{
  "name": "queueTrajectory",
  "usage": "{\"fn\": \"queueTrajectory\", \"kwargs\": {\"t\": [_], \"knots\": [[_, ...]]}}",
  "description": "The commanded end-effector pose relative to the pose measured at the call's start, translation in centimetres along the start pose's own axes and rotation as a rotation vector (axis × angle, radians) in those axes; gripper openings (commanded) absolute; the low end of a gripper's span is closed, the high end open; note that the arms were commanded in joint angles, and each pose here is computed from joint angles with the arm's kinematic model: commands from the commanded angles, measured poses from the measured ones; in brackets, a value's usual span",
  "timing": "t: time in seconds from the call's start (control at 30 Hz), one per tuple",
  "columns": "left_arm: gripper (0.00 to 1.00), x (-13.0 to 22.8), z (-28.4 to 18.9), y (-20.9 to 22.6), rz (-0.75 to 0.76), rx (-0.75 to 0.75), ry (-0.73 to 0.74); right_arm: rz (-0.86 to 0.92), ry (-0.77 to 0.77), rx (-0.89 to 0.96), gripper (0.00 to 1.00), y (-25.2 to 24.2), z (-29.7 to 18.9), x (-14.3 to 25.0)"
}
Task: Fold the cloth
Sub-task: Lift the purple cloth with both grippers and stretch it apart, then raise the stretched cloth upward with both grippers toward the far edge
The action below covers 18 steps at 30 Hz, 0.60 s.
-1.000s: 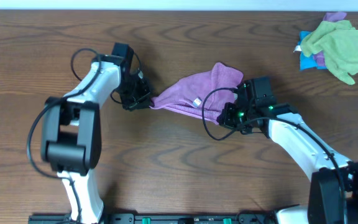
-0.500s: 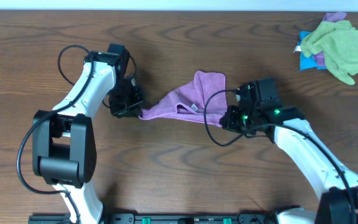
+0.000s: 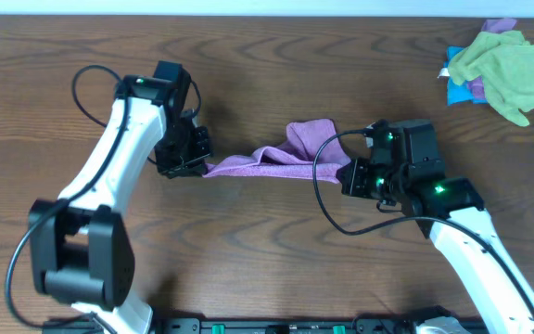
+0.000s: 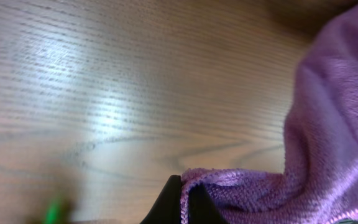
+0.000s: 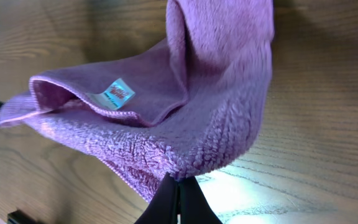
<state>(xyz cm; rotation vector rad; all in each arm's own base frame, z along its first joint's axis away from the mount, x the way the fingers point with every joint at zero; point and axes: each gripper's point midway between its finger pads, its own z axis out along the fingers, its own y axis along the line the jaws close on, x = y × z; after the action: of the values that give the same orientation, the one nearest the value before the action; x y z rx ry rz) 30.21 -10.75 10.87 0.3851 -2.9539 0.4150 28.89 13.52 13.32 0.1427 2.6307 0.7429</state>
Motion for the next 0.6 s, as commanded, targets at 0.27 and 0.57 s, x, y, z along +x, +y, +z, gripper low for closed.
{"fn": "queueTrajectory", "kwargs": {"t": [0.27,0.57], "knots": [[0.06,2.5,-3.6,0.6,-0.049,-0.012,-0.055,-0.028,-0.106,-0.07,0.01,3.5,-4.1,-3.3],[0.06,4.6,-7.3,0.0,-0.062,0.059,-0.151,-0.045,-0.091,-0.048,0.01,4.4,-6.4,-3.3]]}}
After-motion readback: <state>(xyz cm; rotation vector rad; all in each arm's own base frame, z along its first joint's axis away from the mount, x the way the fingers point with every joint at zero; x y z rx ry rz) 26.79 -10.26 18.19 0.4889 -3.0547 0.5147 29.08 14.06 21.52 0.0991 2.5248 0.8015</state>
